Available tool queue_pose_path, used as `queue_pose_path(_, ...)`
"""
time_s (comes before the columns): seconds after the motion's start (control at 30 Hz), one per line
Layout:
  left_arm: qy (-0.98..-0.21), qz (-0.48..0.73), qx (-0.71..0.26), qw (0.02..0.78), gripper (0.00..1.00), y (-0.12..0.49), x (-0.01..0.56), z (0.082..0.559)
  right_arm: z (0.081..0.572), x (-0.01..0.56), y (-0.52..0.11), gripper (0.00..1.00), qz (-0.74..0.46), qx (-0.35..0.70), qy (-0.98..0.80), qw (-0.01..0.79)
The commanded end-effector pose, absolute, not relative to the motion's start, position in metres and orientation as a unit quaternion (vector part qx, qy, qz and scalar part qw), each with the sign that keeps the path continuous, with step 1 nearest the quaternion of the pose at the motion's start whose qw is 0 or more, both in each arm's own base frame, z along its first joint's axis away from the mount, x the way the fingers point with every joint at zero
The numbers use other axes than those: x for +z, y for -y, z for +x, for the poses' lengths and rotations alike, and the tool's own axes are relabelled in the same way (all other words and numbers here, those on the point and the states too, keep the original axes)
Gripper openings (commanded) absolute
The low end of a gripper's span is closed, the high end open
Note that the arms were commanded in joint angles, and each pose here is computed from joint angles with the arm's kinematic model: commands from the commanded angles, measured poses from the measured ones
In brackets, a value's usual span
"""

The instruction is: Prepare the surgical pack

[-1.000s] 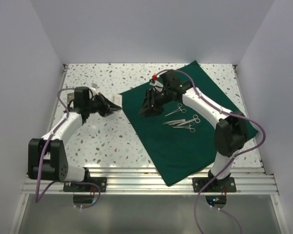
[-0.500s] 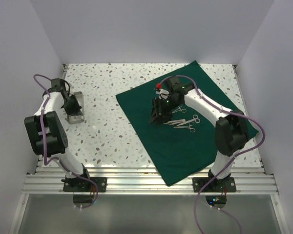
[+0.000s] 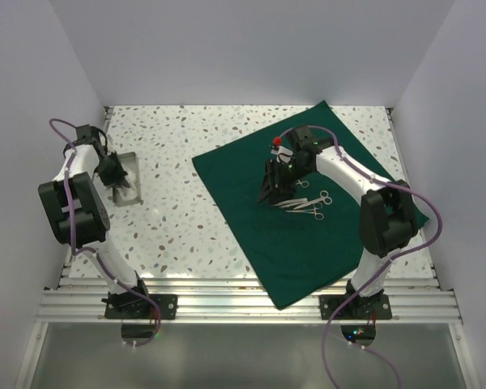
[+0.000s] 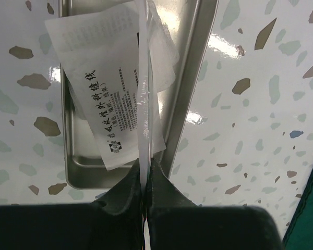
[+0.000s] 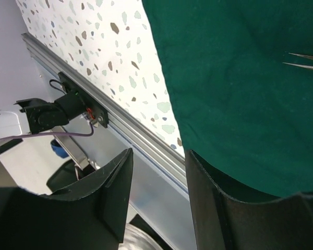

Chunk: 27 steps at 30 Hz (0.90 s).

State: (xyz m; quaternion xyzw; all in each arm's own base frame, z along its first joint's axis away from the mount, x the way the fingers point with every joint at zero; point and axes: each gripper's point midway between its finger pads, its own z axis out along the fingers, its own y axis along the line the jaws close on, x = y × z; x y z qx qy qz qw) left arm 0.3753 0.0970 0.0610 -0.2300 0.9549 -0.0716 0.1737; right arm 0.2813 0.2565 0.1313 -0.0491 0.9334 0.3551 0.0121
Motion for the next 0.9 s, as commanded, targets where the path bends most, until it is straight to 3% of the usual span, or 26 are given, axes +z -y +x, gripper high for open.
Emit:
queue_pose_path(0.0, -0.952, -0.225, -0.085, 0.188, 0.0, -0.099, 0.07, 0.389, 0.284, 0.139, -0.262, 0.49, -0.066, 0.38, -0.923, 0.018)
queue_pose_path(0.17, -0.951, -0.226, -0.113, 0.175, 0.0, -0.092, 0.062, 0.395, 0.285, 0.138, -0.266, 0.48, -0.065, 0.386, -0.92, 0.01)
queue_pose_path(0.27, -0.949, -0.241, -0.103, 0.172, 0.18, -0.095, 0.061, 0.393, 0.286, 0.137, -0.266, 0.48, -0.065, 0.387, -0.92, 0.008)
queue_pose_path(0.37, -0.945, -0.258, -0.084, 0.182, 0.44, -0.099, 0.071, 0.39, 0.285, 0.136, -0.266, 0.48, -0.064, 0.388, -0.919, 0.006)
queue_pose_path(0.47, -0.94, -0.274, -0.061, 0.193, 0.57, -0.106, 0.085, 0.385, 0.284, 0.136, -0.266, 0.48, -0.062, 0.389, -0.919, 0.005)
queue_pose_path(0.63, -0.929, -0.305, -0.008, 0.208, 0.61, -0.123, 0.104, 0.378, 0.285, 0.139, -0.266, 0.48, -0.063, 0.389, -0.919, 0.01)
queue_pose_path(0.87, -0.922, -0.318, 0.022, 0.221, 0.57, -0.134, 0.111, 0.379, 0.283, 0.139, -0.264, 0.48, -0.063, 0.384, -0.921, 0.012)
